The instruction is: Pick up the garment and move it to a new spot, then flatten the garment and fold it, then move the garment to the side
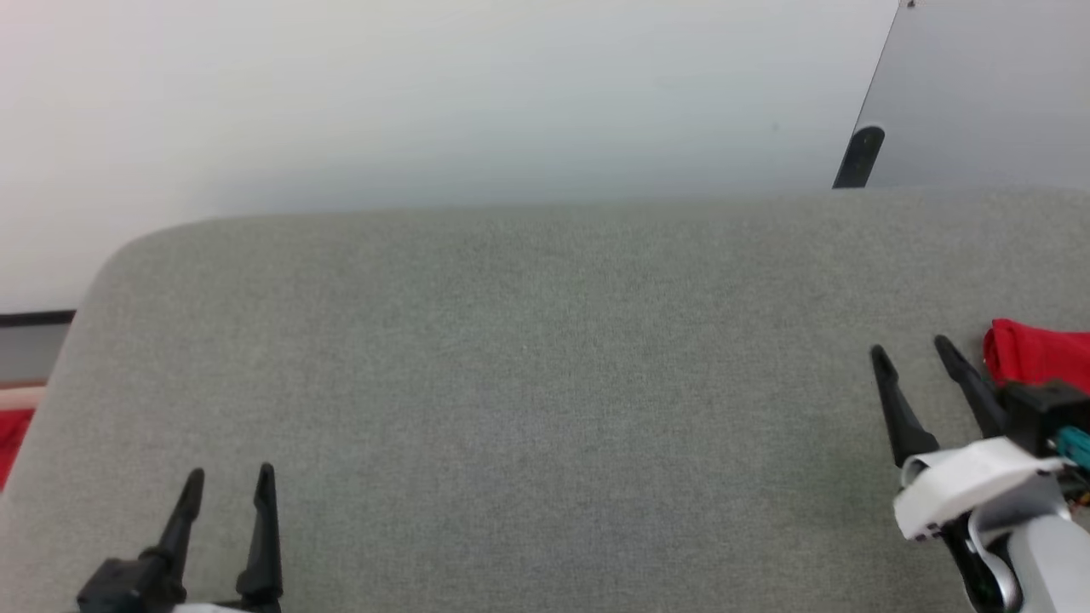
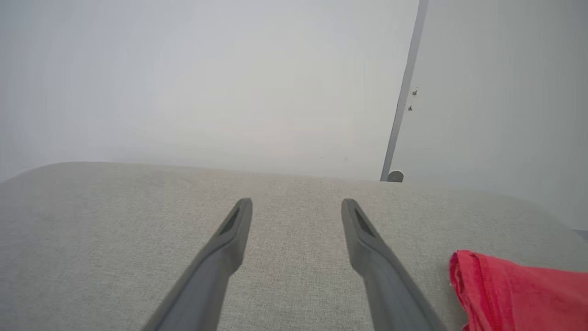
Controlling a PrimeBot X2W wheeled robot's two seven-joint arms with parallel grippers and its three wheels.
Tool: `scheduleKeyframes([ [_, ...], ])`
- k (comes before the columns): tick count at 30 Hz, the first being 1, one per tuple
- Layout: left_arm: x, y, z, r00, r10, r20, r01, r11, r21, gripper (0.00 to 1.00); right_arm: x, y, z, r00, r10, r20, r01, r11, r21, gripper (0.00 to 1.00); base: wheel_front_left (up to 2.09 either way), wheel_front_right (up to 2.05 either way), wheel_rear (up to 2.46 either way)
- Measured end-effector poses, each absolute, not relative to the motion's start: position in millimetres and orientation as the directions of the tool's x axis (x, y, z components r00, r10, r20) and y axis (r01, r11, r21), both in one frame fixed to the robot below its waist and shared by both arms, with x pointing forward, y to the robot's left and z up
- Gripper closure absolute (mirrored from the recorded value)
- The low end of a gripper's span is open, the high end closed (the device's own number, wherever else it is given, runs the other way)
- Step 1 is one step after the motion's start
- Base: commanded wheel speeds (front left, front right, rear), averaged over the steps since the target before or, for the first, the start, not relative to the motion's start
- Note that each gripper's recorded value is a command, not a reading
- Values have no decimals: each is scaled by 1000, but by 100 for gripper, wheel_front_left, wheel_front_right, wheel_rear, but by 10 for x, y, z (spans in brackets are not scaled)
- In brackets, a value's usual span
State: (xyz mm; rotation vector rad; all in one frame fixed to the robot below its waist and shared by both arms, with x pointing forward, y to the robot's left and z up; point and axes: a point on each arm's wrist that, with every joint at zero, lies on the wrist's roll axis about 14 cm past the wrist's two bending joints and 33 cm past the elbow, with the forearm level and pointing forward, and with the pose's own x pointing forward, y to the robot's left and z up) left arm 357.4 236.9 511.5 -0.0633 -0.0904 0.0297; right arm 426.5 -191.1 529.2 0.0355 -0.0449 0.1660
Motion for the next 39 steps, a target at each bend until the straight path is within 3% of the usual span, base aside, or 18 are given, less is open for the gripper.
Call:
scheduleKeyframes([
  [13,3382,2335,5177,993,38,113,-29,996,-83,0,3887,-2081,5380,991,95,92,-101,993,56,0,0,0,0],
  [39,3472,2310,5136,995,26,99,-18,997,-79,0,3903,-2008,5340,992,108,68,-112,992,64,0,0,0,0],
])
